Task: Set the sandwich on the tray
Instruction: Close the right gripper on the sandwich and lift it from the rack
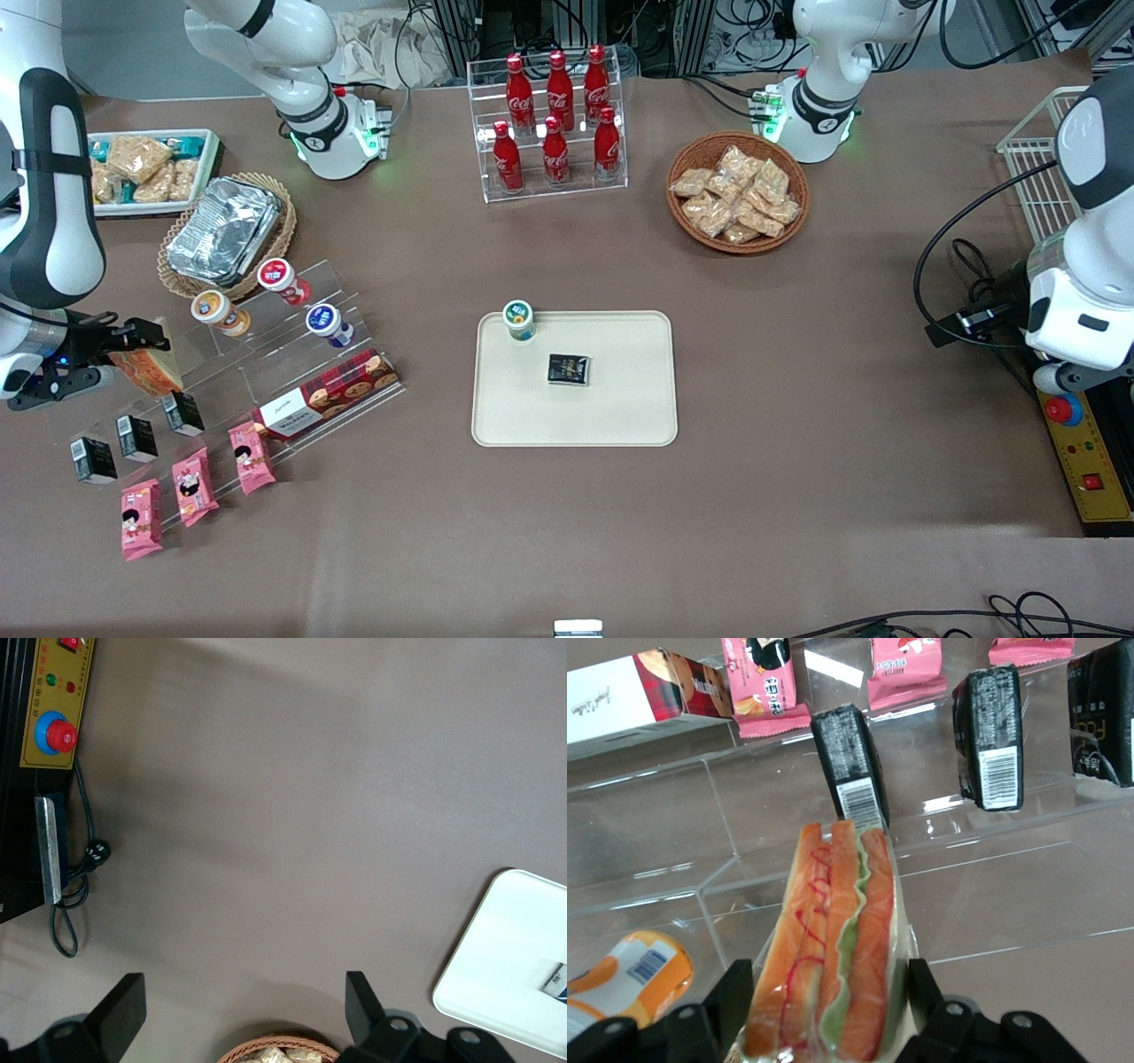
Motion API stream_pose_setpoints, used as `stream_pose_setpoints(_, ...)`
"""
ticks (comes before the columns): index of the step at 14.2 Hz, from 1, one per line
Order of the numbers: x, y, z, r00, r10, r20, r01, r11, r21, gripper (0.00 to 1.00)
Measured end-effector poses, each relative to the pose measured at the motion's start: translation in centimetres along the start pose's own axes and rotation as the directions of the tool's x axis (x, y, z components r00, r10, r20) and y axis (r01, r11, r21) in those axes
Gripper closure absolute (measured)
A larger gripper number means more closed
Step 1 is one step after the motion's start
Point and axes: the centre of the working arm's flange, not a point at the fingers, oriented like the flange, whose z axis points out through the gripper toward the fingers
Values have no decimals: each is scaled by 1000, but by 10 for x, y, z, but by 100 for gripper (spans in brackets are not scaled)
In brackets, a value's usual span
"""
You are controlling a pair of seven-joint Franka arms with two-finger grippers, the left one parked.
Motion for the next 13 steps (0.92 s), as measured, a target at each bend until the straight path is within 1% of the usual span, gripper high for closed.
stream_pose_setpoints(1,-1,1,0,1000,0,0,0,1000,0,29)
stream_pose_setpoints(2,-2,2,0,1000,-1,0,1,1000,0,34)
stream_pose_setpoints(3,-2,3,0,1000,-7,-1,7,1000,-1,34)
stream_pose_setpoints(4,-2,3,-1,1000,-12,-1,12,1000,-1,41)
stream_pose_setpoints(6,-1,3,-4,999,-31,-7,31,1000,-5,41)
stream_pose_setpoints(8,2,5,-16,998,-63,-25,62,998,-21,45)
stream_pose_setpoints(9,5,6,-24,996,-76,-37,75,997,-31,50)
stream_pose_setpoints(10,7,5,-36,995,-85,-43,84,996,-37,50)
stream_pose_setpoints(11,10,3,-49,994,-99,-42,98,994,-38,53)
stream_pose_setpoints(12,13,-1,-64,992,-121,-39,120,992,-40,53)
stream_pose_setpoints(13,17,-6,-79,989,-145,-37,143,989,-46,58)
